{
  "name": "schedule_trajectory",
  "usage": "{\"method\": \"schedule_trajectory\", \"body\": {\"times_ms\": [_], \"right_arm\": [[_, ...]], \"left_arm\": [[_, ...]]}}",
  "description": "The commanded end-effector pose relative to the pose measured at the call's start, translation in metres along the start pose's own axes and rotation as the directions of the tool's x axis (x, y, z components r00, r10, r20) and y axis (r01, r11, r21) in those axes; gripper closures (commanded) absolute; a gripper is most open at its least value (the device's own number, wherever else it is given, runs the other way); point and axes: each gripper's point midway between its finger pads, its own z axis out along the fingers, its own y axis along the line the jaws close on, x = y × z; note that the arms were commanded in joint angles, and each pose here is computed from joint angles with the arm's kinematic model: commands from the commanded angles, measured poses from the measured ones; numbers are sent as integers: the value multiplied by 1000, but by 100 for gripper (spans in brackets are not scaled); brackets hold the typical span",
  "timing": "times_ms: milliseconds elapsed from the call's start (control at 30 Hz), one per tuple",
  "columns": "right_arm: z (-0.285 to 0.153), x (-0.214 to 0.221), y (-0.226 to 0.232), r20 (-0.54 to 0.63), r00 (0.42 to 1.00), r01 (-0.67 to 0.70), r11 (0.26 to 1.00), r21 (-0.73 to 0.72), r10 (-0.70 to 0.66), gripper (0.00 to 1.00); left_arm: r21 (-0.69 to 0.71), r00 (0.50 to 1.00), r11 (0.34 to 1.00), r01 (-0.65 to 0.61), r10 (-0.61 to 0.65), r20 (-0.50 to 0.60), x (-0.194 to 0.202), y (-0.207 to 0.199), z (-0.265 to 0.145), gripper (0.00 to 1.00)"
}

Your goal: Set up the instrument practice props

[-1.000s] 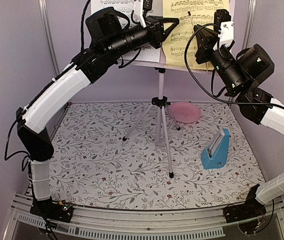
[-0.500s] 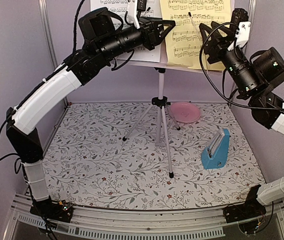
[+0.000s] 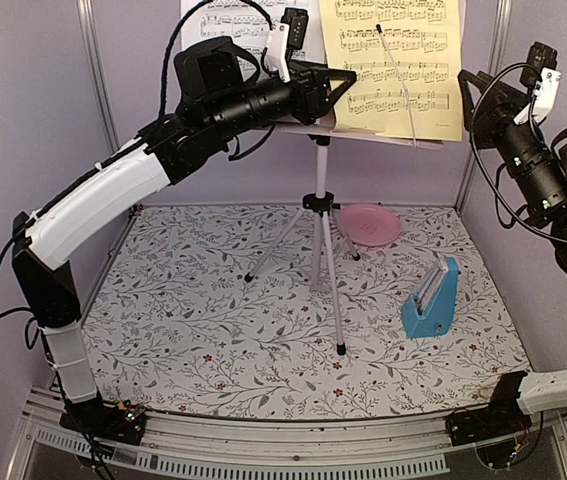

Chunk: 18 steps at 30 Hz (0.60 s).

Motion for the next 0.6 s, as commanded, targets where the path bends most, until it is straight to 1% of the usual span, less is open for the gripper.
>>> {"method": "schedule_trajectory", "body": {"times_ms": [0,100,200,400,567], "right_arm": [[-15,12,-18,-98,991,-83,996,40,87,62],[-17,17,-12,-137,985,-109,994,-9,107,59],[-14,28,-12,-180,977,-122,992,-18,117,58],[-7,39,-16,-212,963,-177,984,-35,166,58],[-1,50,-19,-236,955,-194,980,-37,180,61]], "left_arm": [[-30,999,1000,-3,4,33,-15,0,-10,64],[-36,1000,999,4,-3,30,-10,0,-14,64],[-35,1000,999,12,-11,26,-7,-1,-18,64],[-35,1000,999,19,-18,17,-4,-2,-21,64],[-30,1000,999,24,-24,11,0,-3,-20,64]]}}
